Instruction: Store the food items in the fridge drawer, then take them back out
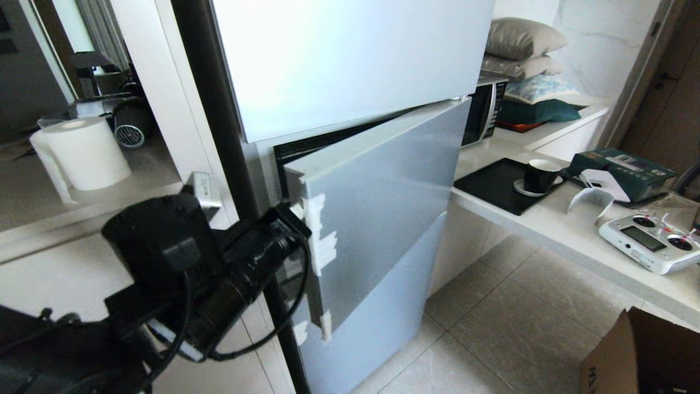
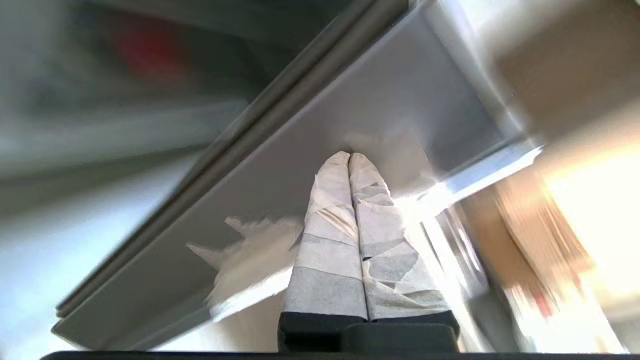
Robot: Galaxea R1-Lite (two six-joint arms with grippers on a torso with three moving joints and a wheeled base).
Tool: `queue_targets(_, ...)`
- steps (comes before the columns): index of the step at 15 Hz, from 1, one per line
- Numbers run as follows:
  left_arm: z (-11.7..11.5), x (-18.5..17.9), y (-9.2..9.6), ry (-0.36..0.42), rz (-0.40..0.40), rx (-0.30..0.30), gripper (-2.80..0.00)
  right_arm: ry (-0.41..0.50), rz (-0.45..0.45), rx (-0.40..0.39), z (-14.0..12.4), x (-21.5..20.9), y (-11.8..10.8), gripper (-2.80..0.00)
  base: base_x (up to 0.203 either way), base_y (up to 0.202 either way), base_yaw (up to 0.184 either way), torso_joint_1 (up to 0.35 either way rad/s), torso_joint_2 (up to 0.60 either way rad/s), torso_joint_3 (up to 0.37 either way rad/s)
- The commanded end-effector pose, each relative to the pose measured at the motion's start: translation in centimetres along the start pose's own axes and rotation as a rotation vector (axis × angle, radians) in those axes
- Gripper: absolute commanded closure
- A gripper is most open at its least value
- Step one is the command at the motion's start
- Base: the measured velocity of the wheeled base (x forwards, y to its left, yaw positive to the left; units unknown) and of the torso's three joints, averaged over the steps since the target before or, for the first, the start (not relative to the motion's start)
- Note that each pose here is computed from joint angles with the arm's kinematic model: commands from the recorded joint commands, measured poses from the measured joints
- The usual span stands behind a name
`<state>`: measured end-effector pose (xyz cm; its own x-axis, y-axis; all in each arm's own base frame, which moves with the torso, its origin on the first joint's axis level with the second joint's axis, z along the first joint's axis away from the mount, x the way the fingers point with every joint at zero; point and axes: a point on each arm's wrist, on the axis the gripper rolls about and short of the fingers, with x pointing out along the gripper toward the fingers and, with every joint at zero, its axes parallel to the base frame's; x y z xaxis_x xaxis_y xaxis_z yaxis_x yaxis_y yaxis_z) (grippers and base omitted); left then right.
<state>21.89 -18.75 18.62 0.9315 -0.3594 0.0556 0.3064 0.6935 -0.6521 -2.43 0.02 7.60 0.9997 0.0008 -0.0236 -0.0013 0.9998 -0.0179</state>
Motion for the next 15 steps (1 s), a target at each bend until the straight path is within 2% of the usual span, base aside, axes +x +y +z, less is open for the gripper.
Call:
queue_targets(1,-0.7,-3.0,-0.2,0.09,-0.064,0.003,0.0,0.0,0.001,0.0,0.0,0.0,0.0,0.0,0.0,0.0,0.0,0.0,0.0,0.0)
queue_targets(3,-0.6,-5.8,0.5,0.174,-0.14,0.007,0.0,0.0,-0.001,0.0,0.0,0.0,0.0,0.0,0.0,0.0,0.0,0.0,0.0,0.0)
queue_targets(4,-0.1,-7.0,0.7,0.187,-0.176,0.004,0.0,0.001,0.001,0.0,0.0,0.0,0.0,0.0,0.0,0.0,0.0,0.0,0.0,0.0)
queue_targets(6,1.2,-8.7,0.7,0.163,-0.225,0.007,0.0,0.001,0.001,0.0,0.0,0.0,0.0,0.0,0.0,0.0,0.0,0.0,0.0,0.0)
queue_targets(7,1.9,-9.5,0.6,0.138,-0.247,0.033,0.0,-0.001,0.001,0.0,0.0,0.0,0.0,0.0,0.0,0.0,0.0,0.0,0.0,0.0)
queue_targets(8,2.6,-10.1,0.5,0.107,-0.266,0.099,0.0,0.0,0.001,0.0,0.0,0.0,0.0,0.0,0.0,0.0,0.0,0.0,0.0,0.0)
queue_targets(9,3.1,-10.4,0.6,0.081,-0.262,0.198,0.0,0.001,0.001,0.0,0.0,0.0,0.0,0.0,0.0,0.0,0.0,0.0,0.0,0.0)
queue_targets(11,4.8,-10.9,1.1,0.006,-0.219,0.405,0.0,0.001,0.001,0.0,0.0,0.0,0.0,0.0,0.0,0.0,0.0,0.0,0.0,0.0)
queue_targets(12,6.1,-11.5,1.0,-0.041,-0.209,0.473,0.0,0.001,0.001,0.0,0.0,0.0,0.0,0.0,0.0,0.0,0.0,0.0,0.0,0.0)
queue_targets(13,7.0,-12.0,0.7,-0.071,-0.206,0.517,0.0,0.0,0.0,0.0,0.0,0.0,0.0,0.0,0.0,0.0,0.0,0.0,0.0,0.0)
queue_targets(15,9.2,-14.0,-0.2,-0.102,-0.213,0.547,0.0,-0.001,-0.001,0.0,0.0,0.0,0.0,0.0,0.0,0.0,0.0,0.0,0.0,0.0)
